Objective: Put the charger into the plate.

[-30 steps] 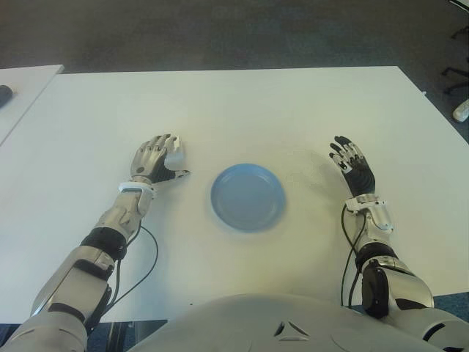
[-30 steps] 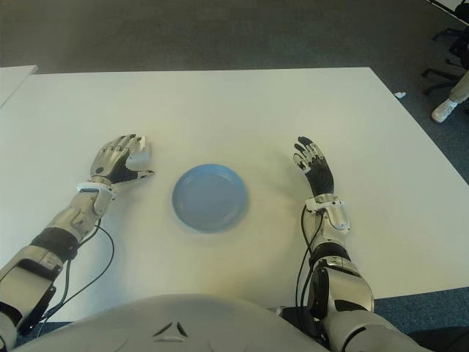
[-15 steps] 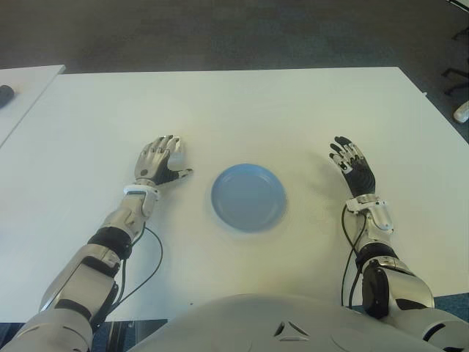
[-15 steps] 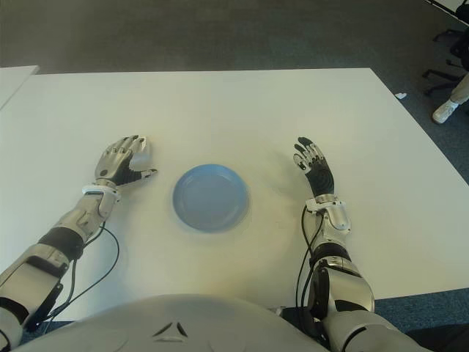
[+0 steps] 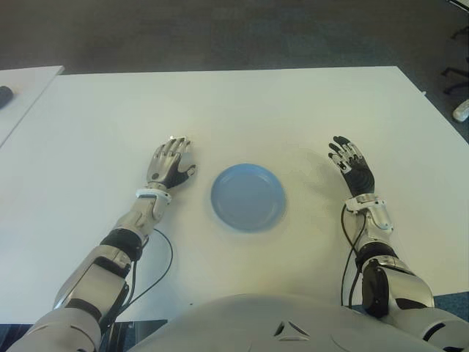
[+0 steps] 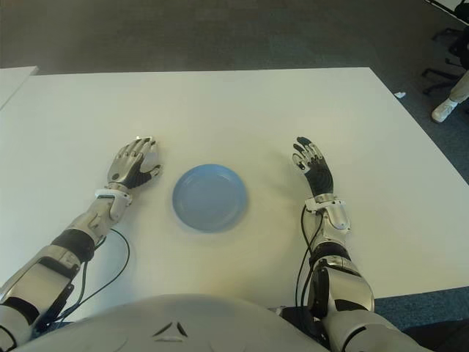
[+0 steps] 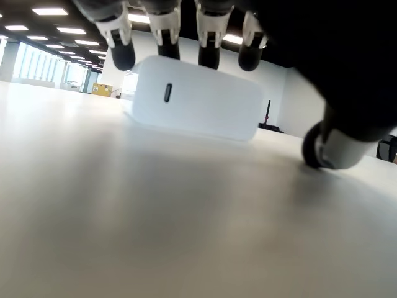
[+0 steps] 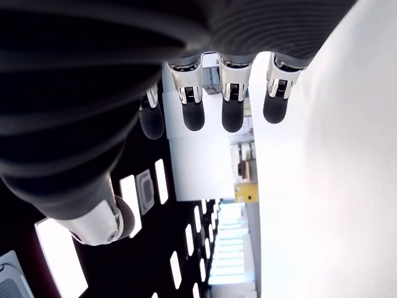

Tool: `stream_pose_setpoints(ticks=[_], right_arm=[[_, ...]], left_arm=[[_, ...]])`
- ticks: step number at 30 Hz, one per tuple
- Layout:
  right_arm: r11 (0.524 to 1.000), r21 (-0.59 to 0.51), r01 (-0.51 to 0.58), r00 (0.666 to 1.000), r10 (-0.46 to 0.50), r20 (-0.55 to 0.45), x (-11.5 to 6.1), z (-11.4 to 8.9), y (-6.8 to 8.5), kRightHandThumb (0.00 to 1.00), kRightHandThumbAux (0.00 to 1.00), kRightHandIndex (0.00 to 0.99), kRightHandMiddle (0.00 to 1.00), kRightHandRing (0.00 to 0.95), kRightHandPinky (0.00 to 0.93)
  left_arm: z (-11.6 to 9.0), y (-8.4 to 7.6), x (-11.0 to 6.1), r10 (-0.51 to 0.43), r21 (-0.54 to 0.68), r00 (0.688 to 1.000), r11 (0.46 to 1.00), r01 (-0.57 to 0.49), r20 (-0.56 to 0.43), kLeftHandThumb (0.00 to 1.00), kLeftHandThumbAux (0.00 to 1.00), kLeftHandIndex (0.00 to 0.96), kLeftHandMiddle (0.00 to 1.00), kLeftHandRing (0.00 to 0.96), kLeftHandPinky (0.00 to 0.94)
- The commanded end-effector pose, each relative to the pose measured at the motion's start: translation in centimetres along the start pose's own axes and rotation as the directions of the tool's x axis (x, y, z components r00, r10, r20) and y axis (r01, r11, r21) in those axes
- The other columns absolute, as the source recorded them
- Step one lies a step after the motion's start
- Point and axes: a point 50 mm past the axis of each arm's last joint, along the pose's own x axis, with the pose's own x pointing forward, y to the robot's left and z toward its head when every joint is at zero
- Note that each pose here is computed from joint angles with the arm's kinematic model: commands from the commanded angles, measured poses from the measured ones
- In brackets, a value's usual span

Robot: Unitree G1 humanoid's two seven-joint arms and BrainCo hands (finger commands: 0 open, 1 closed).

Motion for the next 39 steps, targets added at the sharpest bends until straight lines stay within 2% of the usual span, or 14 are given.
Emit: stream_pose_setpoints(ticks=[1,8,18,39], right_arm=[[0.997,0.073,0.03,0.989,-0.019,-0.146,-2.6,-3.2,0.7,0.248,0.666,0.121,0.101,0.08,0.065],[0.997,0.074,0.028,0.989,-0.017,-0.145,-2.6,-3.3,1.0,0.248,0.666,0.121,0.101,0.08,0.065],[0.997,0.075,0.026,0.989,-0.015,-0.145,-2.5,-3.4,1.5,0.248,0.666,0.121,0.101,0.08,0.065],[0.997,0.073,0.022,0.99,-0.012,-0.143,-2.5,-3.7,2.5,0.248,0.666,0.121,0.101,0.08,0.065]], left_arm=[[0.2,-2.3,-1.8,-0.091,-0.024,0.996,0.996,0.09,-0.019,0.0,0.547,0.0,0.0,0.0,0.0],[0.5,-2.5,-2.5,-0.097,-0.043,0.995,0.994,0.096,-0.012,0.0,0.557,0.0,0.0,0.0,0.0],[2.7,-3.4,-4.2,-0.134,-0.089,0.991,0.987,0.135,0.016,0.0,0.569,0.002,0.038,0.025,0.064],[3.7,-2.8,-3.4,-0.139,-0.052,0.985,0.988,0.144,0.1,0.0,0.555,0.014,0.057,0.046,0.071]])
